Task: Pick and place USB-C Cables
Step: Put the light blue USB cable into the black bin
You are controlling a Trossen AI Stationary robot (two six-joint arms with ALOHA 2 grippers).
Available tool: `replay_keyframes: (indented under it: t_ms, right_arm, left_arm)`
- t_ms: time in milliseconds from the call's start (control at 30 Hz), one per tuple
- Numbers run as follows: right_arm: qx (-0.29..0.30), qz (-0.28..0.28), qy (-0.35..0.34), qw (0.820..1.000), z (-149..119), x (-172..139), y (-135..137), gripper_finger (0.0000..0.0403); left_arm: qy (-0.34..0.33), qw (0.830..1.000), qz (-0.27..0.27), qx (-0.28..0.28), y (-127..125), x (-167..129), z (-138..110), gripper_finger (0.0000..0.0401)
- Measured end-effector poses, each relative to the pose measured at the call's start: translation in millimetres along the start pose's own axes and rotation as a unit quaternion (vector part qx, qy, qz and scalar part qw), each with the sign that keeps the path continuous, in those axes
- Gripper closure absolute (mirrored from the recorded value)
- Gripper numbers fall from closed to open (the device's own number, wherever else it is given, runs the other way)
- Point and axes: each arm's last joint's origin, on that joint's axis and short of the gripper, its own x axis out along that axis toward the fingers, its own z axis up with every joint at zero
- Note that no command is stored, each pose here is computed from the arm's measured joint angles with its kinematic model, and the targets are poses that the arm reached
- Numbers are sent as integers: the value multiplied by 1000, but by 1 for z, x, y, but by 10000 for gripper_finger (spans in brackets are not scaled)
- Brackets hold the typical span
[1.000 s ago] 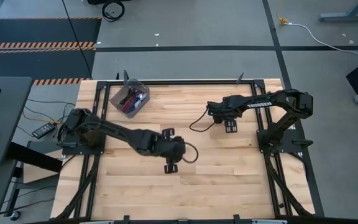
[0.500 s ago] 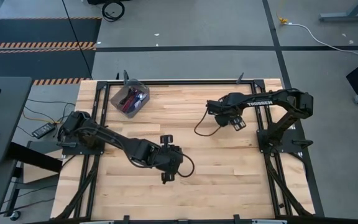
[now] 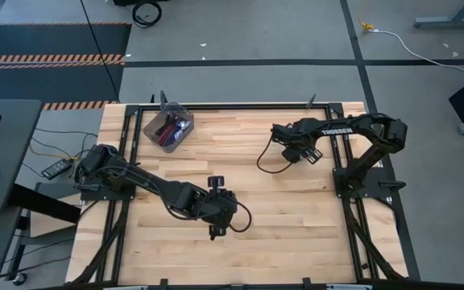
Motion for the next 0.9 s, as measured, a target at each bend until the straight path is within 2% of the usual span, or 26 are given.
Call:
replay_keyframes:
  t_ms: [267,467,600,800,900]
  right_arm:
    - [-9,15,5,1000,-11,20,6,192]
    - [12,-29,-2,999,-10,34,7,204]
    - [23,-34,2,999,-7,34,9,248]
    - [95,-39,-14,995,5,26,10,372]
    - [125,-41,-23,991,13,21,13,381]
  left_arm:
    - [7,1000,5,5,-2,6,-2,229]
    - [8,1000,6,7,-3,10,-2,229]
    - [10,1000,7,8,-3,12,-2,229]
    - [10,1000,8,8,-3,12,-2,229]
    - [14,1000,10,10,-3,12,-3,229]
